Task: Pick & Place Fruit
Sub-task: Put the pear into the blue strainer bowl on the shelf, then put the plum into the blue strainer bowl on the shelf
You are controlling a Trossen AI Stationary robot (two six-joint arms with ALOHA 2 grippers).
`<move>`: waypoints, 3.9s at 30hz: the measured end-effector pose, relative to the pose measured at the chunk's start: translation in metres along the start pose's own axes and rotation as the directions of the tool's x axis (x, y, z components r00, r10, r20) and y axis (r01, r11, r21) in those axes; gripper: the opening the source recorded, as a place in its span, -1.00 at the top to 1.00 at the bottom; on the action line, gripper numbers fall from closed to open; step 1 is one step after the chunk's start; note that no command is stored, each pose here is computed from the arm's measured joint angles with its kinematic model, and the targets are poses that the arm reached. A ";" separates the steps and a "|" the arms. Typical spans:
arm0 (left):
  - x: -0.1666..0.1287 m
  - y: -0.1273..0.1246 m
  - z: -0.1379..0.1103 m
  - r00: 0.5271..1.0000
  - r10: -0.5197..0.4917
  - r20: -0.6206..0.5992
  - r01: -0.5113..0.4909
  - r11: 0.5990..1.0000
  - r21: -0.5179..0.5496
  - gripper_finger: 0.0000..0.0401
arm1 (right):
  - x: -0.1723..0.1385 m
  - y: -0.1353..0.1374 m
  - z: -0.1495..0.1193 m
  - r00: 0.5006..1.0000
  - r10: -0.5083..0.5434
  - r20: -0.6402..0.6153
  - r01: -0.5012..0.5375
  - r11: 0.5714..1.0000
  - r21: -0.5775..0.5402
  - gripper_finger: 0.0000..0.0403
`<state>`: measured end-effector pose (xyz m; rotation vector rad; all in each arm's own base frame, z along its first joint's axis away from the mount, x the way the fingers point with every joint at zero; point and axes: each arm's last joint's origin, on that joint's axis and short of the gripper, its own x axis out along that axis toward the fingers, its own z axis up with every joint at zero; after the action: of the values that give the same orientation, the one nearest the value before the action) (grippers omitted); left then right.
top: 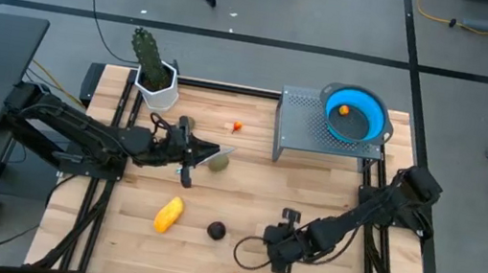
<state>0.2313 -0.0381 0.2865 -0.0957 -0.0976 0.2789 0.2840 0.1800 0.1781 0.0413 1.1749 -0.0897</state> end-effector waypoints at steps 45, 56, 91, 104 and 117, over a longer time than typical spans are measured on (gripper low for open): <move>0.000 0.000 0.001 1.000 0.000 0.005 0.000 1.000 0.023 0.77 | -0.182 -0.257 -0.026 0.601 -0.795 -0.081 0.698 0.474 0.537 -0.14; 0.000 0.001 0.001 0.999 0.036 0.006 -0.037 0.997 0.065 0.77 | -0.183 -0.234 0.004 0.803 -0.521 0.290 0.306 0.777 0.549 -0.16; -0.003 -0.008 -0.001 0.996 -0.084 -0.010 0.084 0.995 -0.055 0.68 | -0.015 -0.087 -0.055 0.871 0.171 0.460 -0.210 0.977 0.035 -0.16; -0.018 -0.027 -0.020 0.970 -0.151 -0.189 0.147 0.988 -0.036 0.19 | -0.019 -0.092 -0.045 0.708 0.098 0.700 -0.015 0.992 -0.123 -0.16; -0.027 -0.042 -0.028 0.942 -0.221 -0.251 0.249 0.965 0.085 0.09 | -0.038 -0.115 -0.017 0.477 -0.014 0.879 0.184 0.979 -0.084 -0.16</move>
<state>0.2203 -0.0879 0.2607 -0.0009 0.1476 0.0312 0.2432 0.0688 0.2084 -0.2129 0.1126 -0.0963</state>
